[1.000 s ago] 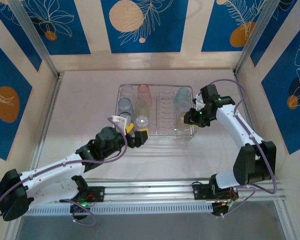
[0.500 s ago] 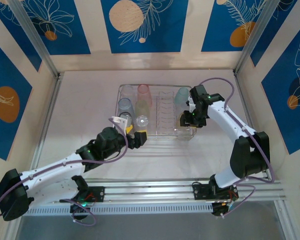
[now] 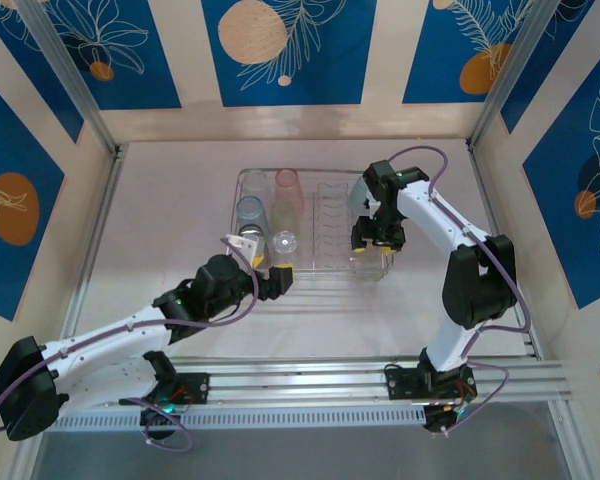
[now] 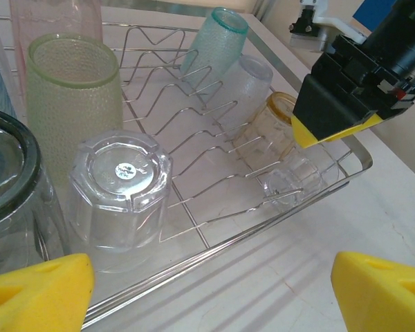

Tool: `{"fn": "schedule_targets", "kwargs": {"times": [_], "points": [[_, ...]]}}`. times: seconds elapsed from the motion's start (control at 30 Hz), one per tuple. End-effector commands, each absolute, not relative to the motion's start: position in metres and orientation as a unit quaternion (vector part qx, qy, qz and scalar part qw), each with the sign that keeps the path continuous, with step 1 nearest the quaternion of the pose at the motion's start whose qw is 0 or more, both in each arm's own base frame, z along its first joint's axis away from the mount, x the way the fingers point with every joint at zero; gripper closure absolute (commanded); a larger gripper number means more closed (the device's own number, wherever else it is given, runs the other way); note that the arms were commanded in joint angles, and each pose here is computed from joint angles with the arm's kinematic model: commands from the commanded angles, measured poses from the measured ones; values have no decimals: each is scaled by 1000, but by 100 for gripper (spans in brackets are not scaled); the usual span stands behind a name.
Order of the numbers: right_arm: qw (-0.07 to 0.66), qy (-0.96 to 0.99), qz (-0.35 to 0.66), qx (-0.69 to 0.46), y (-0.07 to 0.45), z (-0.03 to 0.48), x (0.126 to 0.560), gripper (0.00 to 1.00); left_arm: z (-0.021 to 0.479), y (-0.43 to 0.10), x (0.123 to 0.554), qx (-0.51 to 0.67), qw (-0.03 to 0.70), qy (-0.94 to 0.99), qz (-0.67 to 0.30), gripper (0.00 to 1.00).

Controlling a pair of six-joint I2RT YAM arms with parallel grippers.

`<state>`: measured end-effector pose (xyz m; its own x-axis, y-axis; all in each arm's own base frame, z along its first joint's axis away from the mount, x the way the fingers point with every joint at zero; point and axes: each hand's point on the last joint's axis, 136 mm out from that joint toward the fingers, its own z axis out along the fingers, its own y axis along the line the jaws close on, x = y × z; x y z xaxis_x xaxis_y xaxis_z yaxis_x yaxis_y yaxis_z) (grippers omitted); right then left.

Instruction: Load the cups into the dish rack

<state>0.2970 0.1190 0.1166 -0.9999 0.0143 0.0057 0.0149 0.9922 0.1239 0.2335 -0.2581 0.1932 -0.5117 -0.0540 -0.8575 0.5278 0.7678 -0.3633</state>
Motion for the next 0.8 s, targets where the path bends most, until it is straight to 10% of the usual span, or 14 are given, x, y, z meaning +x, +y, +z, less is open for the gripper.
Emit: {"fn": "schedule_targets", "kwargs": {"times": [0.0,0.77], "points": [[-2,-999,-27,-23,108,120,301,38,199,-255,240,148,485,811,-292,12],[-12,-999,50,4,124,105,342,33,195,-255,237,168,478,815,-280,10]]}}
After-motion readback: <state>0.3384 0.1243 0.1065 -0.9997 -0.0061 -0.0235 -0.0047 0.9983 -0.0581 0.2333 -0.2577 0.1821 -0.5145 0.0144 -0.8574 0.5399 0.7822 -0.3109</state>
